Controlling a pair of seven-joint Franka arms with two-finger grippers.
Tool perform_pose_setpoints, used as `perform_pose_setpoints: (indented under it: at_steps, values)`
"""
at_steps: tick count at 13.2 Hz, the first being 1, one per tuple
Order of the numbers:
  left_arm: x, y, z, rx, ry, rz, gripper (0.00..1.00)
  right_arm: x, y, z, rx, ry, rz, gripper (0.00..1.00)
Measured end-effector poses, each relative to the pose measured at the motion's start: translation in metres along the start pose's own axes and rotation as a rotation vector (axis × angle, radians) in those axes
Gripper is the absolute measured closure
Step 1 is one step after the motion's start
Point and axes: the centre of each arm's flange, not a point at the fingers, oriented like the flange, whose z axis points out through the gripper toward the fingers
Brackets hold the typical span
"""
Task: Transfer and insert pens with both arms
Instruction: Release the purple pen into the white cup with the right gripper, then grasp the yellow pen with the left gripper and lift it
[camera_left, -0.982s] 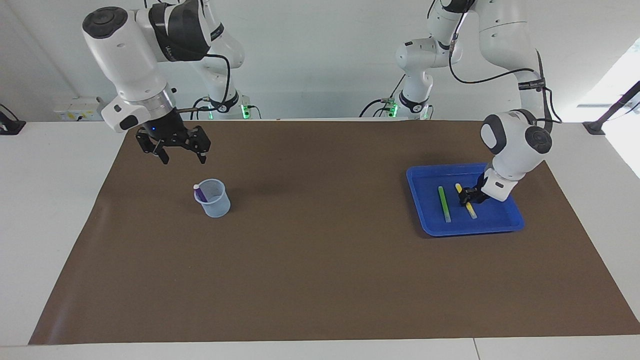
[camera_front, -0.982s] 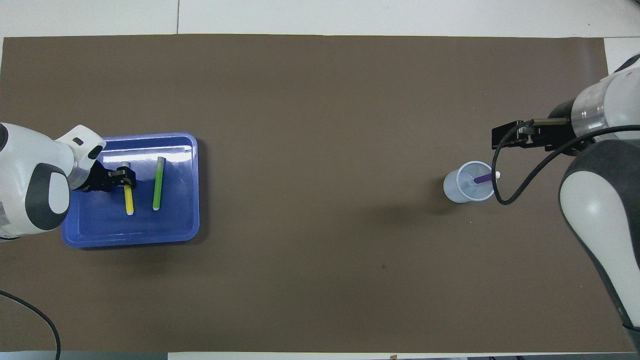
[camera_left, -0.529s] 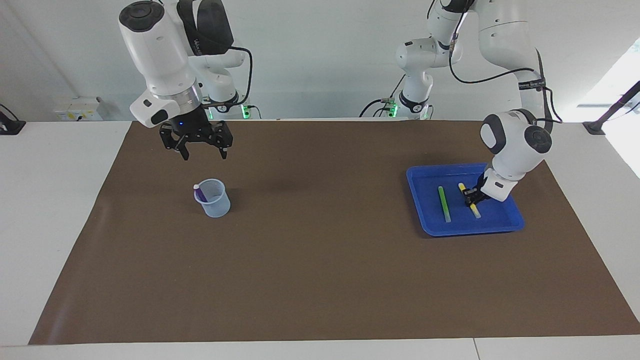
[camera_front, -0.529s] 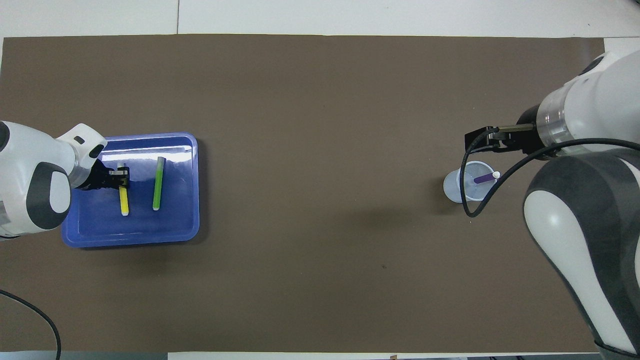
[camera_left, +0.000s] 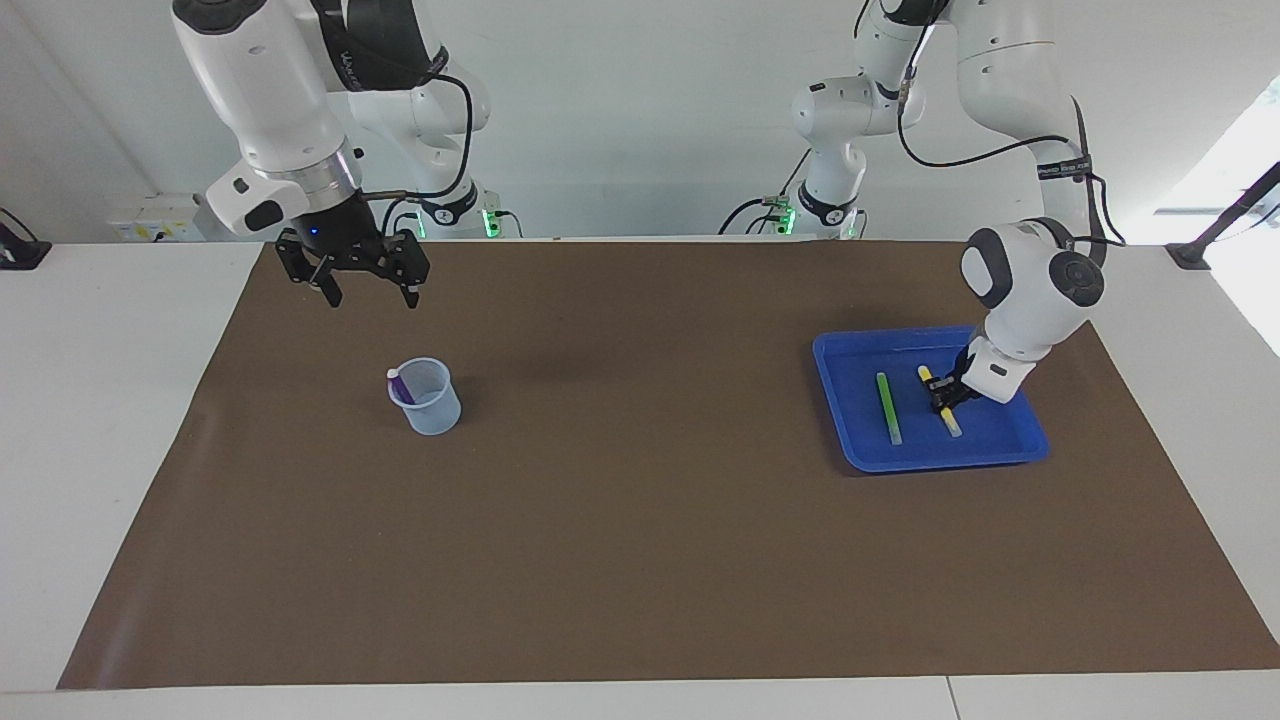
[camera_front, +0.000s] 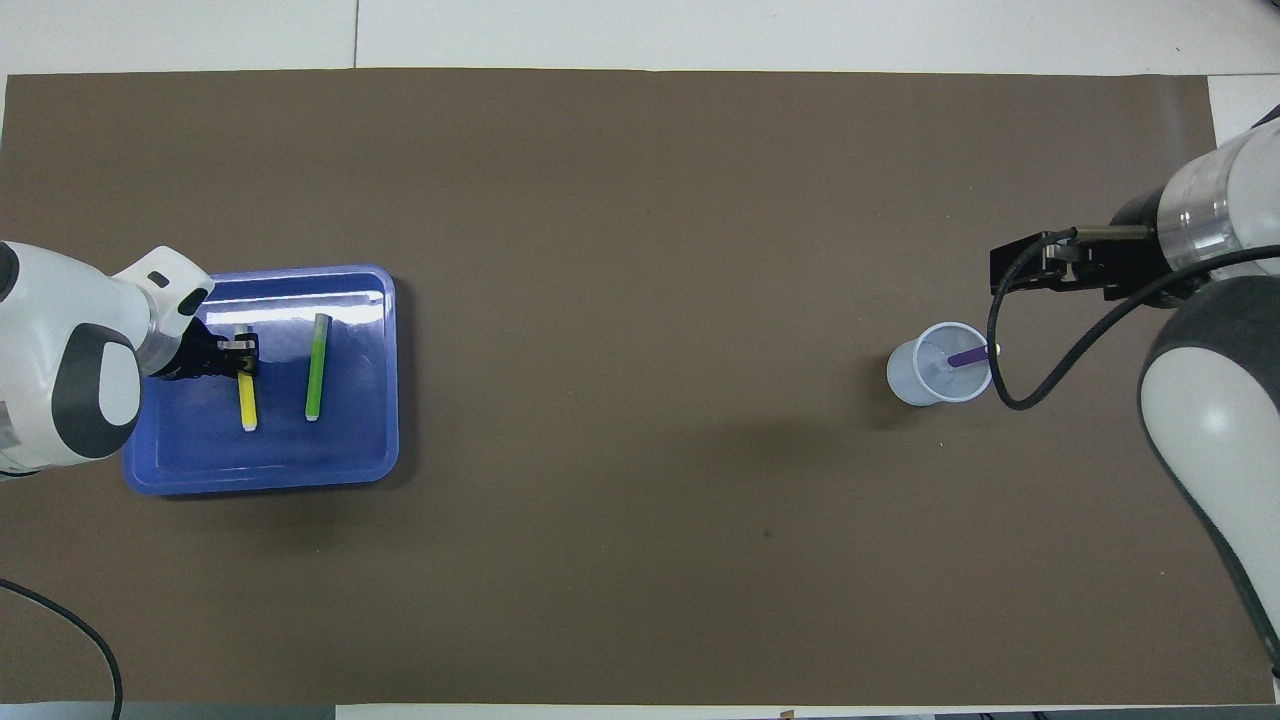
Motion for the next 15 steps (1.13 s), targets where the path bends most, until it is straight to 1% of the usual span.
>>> perform_pose_setpoints:
  at_steps: [3, 6, 9, 13, 15]
  values:
    - [0.009, 0.000, -0.026, -0.005, -0.051, -0.048, 0.83, -0.006, 0.003, -0.007, -0.007, -0.037, 0.004, 0.00]
    - [0.016, 0.009, -0.064, -0.049, -0.116, -0.173, 0.83, -0.011, 0.013, -0.014, -0.009, -0.043, 0.020, 0.00]
    - [0.010, 0.040, -0.113, -0.113, -0.205, -0.416, 0.83, -0.011, 0.020, -0.014, -0.010, -0.052, 0.028, 0.00]
    - [-0.022, 0.087, -0.170, -0.278, -0.338, -0.710, 0.83, -0.011, 0.028, -0.012, -0.010, -0.059, 0.008, 0.00]
    - [-0.036, 0.119, -0.194, -0.321, -0.391, -0.883, 0.83, -0.011, 0.028, -0.010, -0.010, -0.064, 0.005, 0.00]
